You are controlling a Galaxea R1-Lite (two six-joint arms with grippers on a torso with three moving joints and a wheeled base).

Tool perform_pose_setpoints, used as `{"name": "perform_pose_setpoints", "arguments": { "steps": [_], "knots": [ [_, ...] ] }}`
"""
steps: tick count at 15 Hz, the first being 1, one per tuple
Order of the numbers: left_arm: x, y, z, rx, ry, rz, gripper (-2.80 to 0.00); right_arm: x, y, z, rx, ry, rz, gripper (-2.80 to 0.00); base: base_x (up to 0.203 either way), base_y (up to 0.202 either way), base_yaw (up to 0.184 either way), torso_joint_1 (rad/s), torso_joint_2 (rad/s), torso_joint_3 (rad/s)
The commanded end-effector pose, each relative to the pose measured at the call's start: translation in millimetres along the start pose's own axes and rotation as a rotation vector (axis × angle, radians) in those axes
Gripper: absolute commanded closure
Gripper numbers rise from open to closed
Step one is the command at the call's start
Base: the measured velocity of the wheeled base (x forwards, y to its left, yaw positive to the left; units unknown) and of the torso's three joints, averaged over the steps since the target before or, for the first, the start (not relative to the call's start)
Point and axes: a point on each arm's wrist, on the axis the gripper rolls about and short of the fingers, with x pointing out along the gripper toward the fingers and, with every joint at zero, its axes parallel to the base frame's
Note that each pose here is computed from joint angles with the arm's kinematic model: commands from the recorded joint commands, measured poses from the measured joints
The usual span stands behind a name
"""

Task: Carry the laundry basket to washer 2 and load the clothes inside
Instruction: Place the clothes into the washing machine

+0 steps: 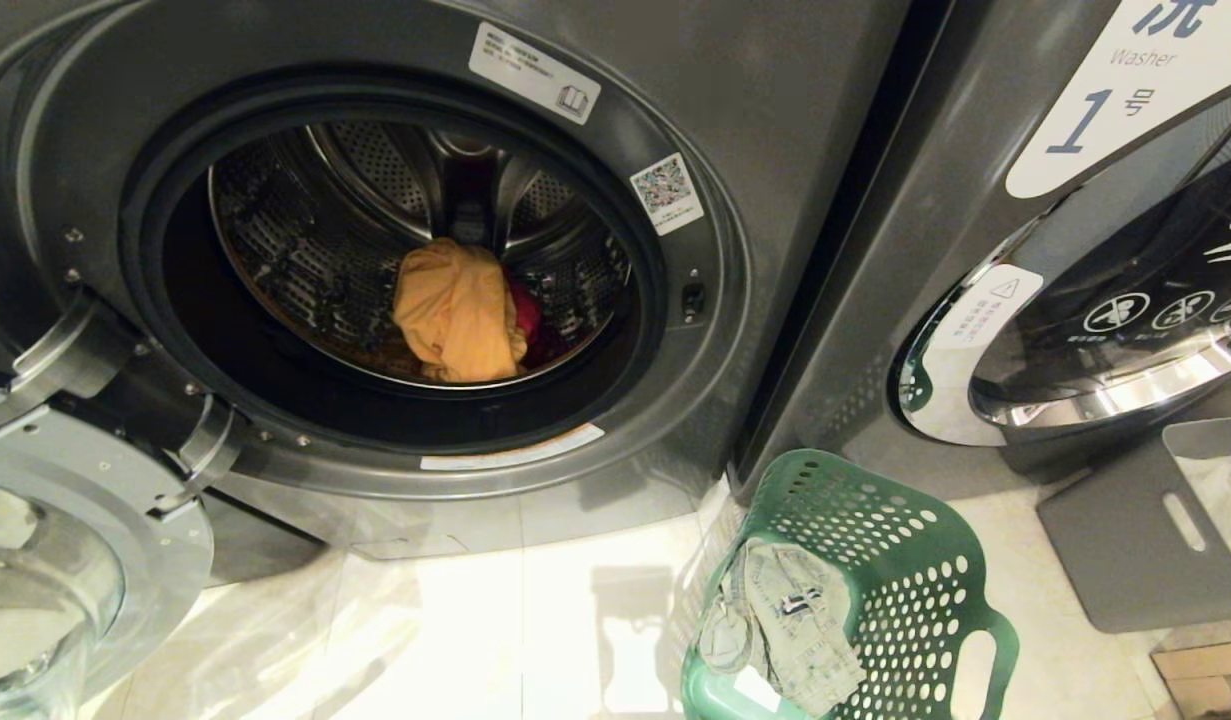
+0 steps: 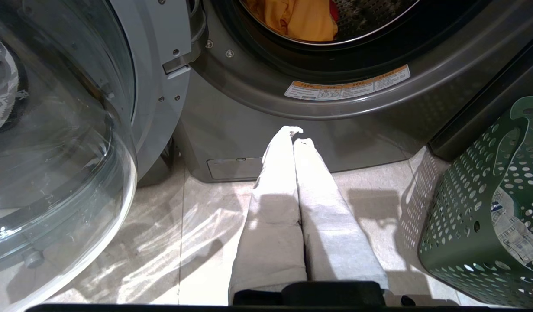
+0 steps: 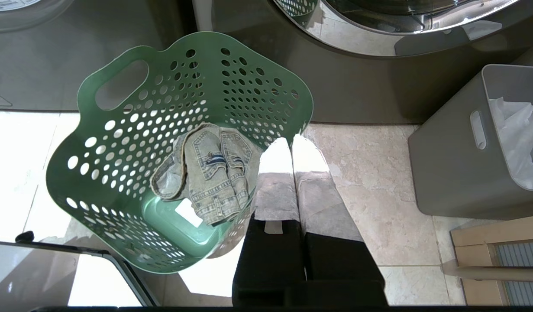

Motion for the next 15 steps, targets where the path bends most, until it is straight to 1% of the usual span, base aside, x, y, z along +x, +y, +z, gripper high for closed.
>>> {"name": "perform_pose_setpoints", "arguments": {
  "steps": [1,15],
  "knots": [
    [2.0,0.2,-11.3,0.000,0.039,0.002,0.00,0.0,0.0,0.0,-0.001,0.000,0.001,0.00,0.000,0.000,0.000,0.000,0.00,0.000],
    [2.0,0.2,-11.3,-0.002,0.039,0.002,0.00,0.0,0.0,0.0,0.002,0.000,0.001,0.00,0.000,0.000,0.000,0.000,0.00,0.000]
  ]
}}
